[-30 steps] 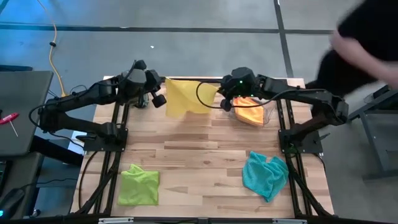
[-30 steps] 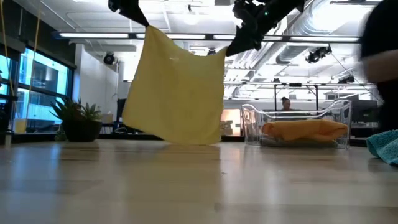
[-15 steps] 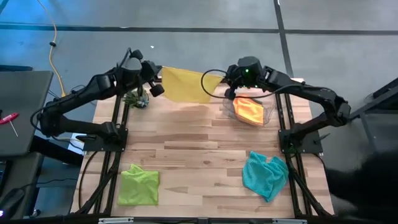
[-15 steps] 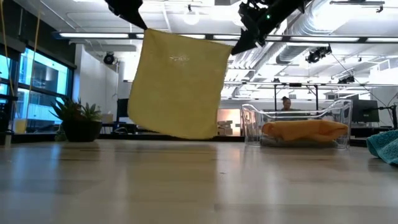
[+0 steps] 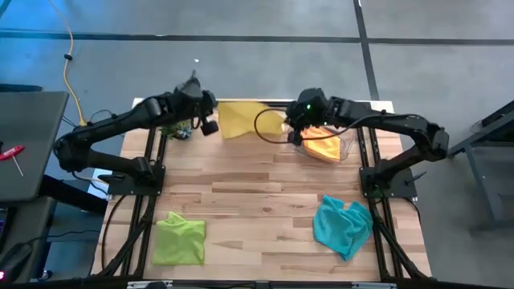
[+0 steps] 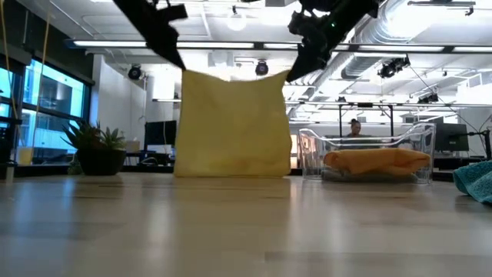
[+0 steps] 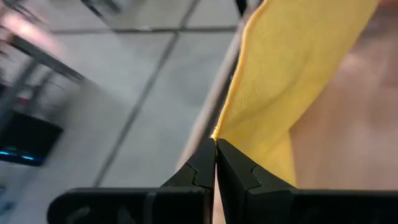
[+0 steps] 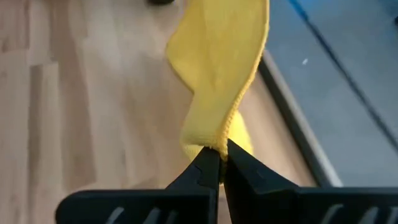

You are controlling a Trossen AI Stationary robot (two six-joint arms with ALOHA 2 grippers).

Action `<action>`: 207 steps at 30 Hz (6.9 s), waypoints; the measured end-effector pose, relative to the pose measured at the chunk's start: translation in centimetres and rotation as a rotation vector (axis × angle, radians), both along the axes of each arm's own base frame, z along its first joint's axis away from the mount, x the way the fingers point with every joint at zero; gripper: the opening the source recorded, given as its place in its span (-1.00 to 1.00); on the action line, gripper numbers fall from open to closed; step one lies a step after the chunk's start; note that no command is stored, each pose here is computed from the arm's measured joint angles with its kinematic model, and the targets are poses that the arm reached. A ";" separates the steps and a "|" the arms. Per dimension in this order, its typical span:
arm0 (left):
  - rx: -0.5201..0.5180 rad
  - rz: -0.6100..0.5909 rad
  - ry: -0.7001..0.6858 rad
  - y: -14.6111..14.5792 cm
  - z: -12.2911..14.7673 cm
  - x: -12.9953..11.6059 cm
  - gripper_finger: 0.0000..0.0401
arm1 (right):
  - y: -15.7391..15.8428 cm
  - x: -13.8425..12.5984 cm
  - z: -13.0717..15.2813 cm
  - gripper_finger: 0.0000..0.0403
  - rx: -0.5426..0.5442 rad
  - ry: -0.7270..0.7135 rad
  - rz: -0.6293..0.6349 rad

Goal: Fold microfiber towels
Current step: Fold the yellow microfiber towel

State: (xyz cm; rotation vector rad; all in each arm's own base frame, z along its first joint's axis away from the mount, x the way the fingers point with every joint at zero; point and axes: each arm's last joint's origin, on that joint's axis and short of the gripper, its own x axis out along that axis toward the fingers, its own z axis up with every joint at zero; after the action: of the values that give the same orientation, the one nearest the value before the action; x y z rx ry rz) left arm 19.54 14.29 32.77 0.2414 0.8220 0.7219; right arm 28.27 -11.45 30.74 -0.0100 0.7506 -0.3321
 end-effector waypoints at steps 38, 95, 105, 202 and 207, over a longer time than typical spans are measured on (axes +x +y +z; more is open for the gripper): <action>-0.629 -0.122 -0.074 -14.3 -15.2 1.7 -1.00 | 12.0 -1.6 -13.6 -1.00 0.493 0.087 0.057; -0.577 -0.023 -0.091 -4.6 -14.1 0.1 -1.00 | 7.6 -1.1 -10.6 -1.00 0.538 0.252 -0.047; -0.570 -0.032 -0.069 -4.8 -14.7 0.6 -0.99 | 7.6 -1.2 -10.7 -1.00 0.535 0.263 -0.058; -0.607 -0.146 -0.073 -4.2 -21.7 5.8 -1.00 | 12.5 0.5 -17.6 -1.00 0.597 0.185 -0.085; -0.655 -0.086 -0.025 -4.1 -21.9 5.2 -1.00 | 12.4 1.0 -18.5 -1.00 0.579 0.173 -0.132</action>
State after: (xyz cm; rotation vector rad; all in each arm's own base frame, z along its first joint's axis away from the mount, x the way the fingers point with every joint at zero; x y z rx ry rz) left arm 24.74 10.18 10.88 -0.3192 0.9741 0.3449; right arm 29.23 0.93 12.24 0.5645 1.0001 -0.2309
